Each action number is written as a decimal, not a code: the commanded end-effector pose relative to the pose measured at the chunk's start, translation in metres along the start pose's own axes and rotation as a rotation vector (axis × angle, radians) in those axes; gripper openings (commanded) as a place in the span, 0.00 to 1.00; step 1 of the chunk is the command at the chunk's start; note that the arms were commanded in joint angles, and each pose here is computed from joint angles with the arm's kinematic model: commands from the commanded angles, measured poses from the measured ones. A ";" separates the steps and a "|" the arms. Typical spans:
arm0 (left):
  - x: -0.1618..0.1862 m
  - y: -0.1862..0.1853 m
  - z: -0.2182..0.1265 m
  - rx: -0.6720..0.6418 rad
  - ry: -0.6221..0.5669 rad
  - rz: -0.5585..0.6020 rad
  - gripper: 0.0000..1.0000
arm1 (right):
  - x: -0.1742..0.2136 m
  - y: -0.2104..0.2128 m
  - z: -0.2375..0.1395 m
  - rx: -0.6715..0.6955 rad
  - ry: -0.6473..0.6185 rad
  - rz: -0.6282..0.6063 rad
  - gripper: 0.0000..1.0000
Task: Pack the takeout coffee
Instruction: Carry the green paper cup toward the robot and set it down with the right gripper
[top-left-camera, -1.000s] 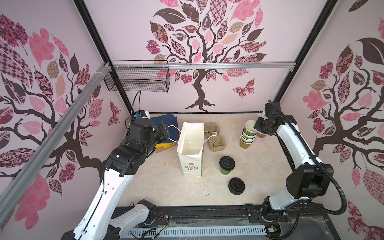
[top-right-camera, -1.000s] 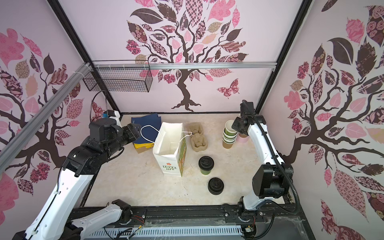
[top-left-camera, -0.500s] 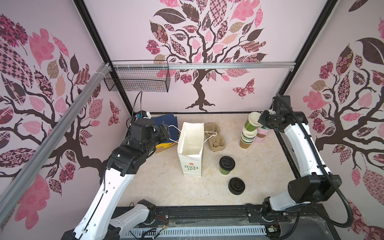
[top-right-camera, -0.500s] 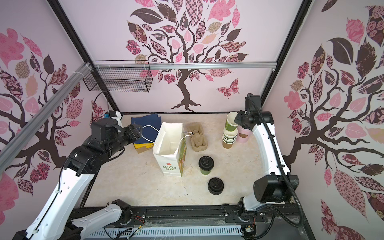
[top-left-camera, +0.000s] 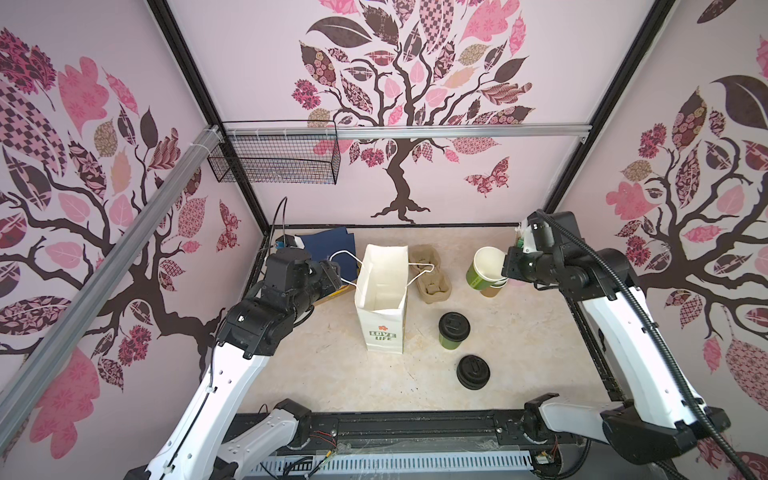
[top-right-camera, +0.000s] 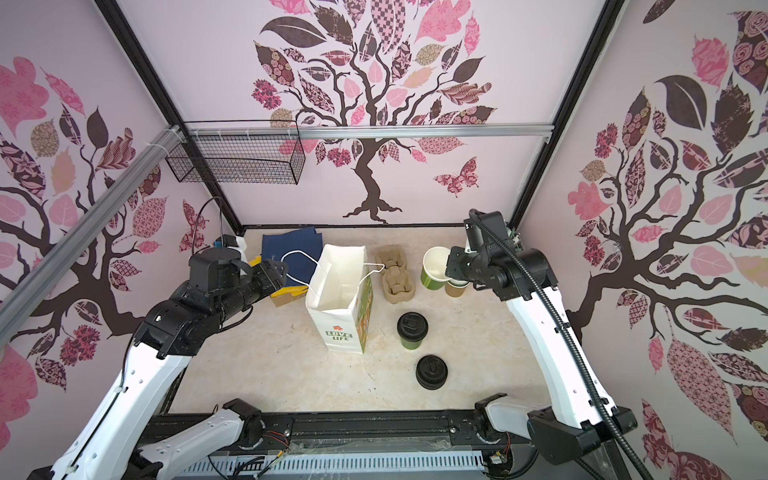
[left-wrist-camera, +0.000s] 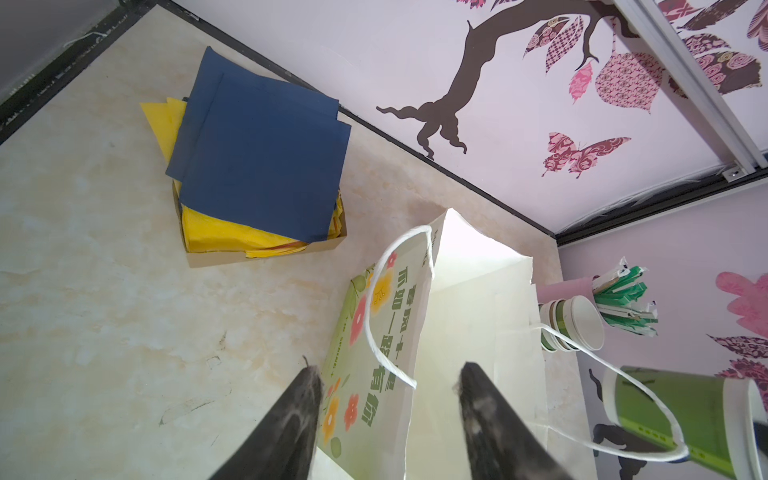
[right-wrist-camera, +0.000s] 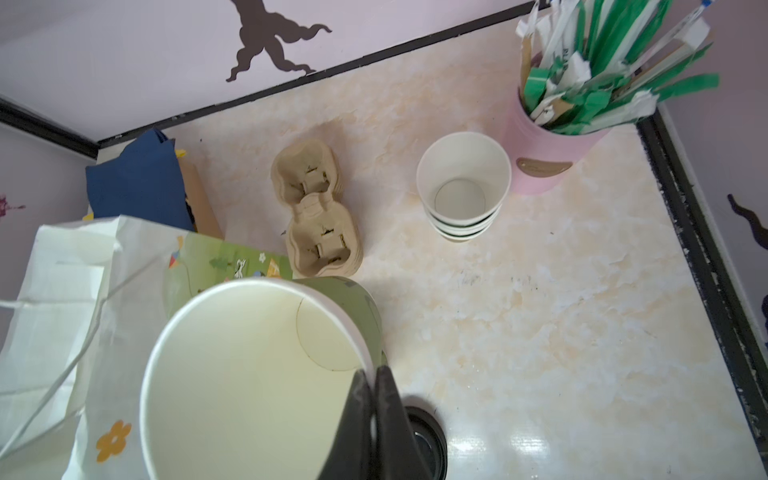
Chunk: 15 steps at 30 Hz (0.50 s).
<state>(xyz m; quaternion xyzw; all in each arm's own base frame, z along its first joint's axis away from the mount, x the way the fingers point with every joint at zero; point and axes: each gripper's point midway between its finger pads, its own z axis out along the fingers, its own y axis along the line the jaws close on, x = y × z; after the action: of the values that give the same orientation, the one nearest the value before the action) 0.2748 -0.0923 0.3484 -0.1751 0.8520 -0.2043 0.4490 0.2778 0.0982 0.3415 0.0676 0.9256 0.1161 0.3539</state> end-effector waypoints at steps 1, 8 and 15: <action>0.007 0.007 -0.002 -0.012 0.015 -0.013 0.57 | 0.037 0.008 -0.013 -0.001 0.067 -0.039 0.00; 0.010 0.017 -0.014 -0.027 0.004 -0.032 0.57 | 0.144 0.052 0.004 -0.116 0.219 -0.254 0.00; 0.020 0.040 -0.023 -0.081 -0.013 -0.074 0.57 | 0.231 0.094 0.028 -0.237 0.298 -0.477 0.00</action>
<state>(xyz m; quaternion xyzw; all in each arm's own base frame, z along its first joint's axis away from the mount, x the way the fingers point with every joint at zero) 0.2473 -0.0746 0.3414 -0.2041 0.8462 -0.2043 0.4479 0.1275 0.2210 0.1986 -0.2347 0.9397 0.1177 0.2193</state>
